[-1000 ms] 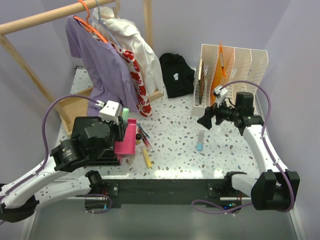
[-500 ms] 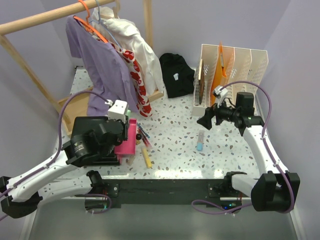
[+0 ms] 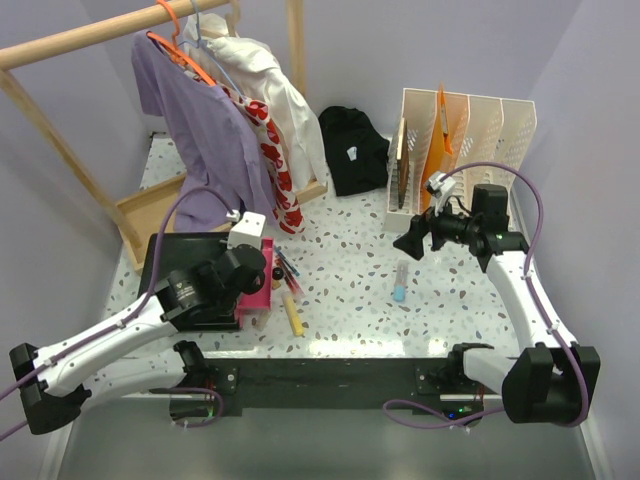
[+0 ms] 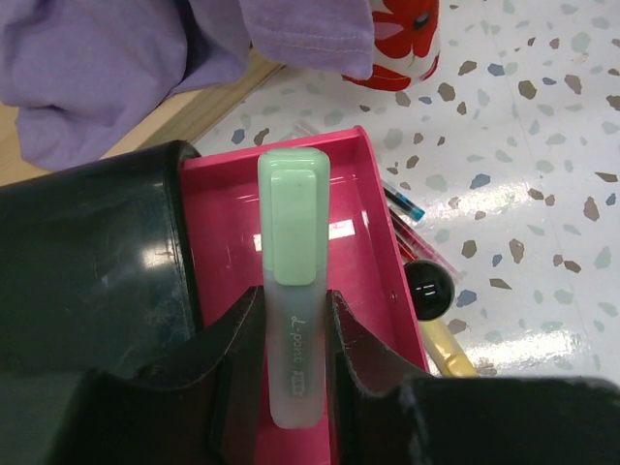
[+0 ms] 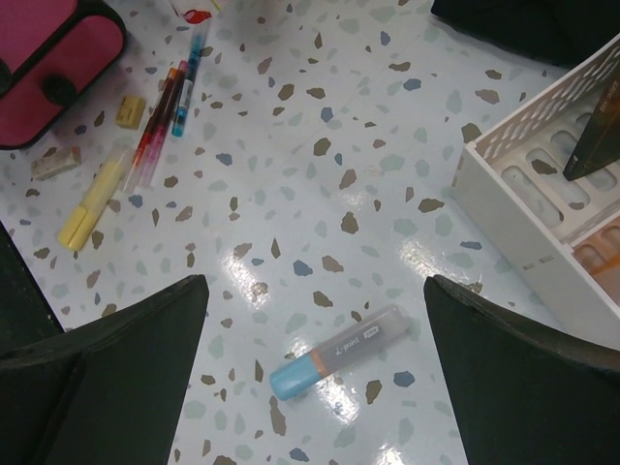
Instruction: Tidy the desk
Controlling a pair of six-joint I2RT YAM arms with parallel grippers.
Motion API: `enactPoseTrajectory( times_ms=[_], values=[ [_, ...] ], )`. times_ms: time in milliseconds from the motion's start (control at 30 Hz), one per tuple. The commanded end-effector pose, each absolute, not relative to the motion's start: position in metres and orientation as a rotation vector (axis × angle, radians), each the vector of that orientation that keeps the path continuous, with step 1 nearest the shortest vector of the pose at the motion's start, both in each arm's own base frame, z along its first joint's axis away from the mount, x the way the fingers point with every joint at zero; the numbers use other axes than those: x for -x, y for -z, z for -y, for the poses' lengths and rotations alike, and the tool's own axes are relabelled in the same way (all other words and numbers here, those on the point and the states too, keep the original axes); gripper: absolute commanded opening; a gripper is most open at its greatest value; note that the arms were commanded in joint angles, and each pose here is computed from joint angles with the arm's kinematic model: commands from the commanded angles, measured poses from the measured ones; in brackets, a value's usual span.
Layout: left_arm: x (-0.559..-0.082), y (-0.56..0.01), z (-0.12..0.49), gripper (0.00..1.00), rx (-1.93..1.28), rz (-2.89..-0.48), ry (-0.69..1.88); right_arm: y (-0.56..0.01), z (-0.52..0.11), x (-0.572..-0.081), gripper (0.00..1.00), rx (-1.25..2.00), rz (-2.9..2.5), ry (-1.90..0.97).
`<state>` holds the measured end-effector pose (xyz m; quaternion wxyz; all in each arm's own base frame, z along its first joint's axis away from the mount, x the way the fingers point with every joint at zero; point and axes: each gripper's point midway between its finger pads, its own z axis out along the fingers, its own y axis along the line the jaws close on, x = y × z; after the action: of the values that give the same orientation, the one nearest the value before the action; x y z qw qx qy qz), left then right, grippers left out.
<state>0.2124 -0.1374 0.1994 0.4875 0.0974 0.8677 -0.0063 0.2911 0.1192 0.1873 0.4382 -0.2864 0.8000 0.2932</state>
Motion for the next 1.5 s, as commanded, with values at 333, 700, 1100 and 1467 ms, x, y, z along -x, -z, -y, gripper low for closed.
enactPoseTrajectory(
  times_ms=[333, 700, 1100, 1467],
  values=[
    [-0.221, -0.21, 0.132, 0.37, -0.15, -2.072, 0.02, -0.19, -0.12, -0.289, 0.99, 0.739, -1.968, -0.725],
    [-0.223, -0.222, 0.137, 0.5, -0.166, -2.071, 0.033, -0.184, -0.12, -0.29, 0.99, 0.747, -1.996, -0.747],
    [-0.213, -0.27, 0.177, 0.72, -0.219, -1.887, 0.432, -0.162, -0.105, -0.284, 0.99, 0.77, -2.127, -0.67],
    [-0.211, -0.277, 0.185, 0.84, -0.404, -1.759, 0.432, -0.091, -0.099, -0.259, 0.99, 0.914, -2.378, -0.357]
  ],
)
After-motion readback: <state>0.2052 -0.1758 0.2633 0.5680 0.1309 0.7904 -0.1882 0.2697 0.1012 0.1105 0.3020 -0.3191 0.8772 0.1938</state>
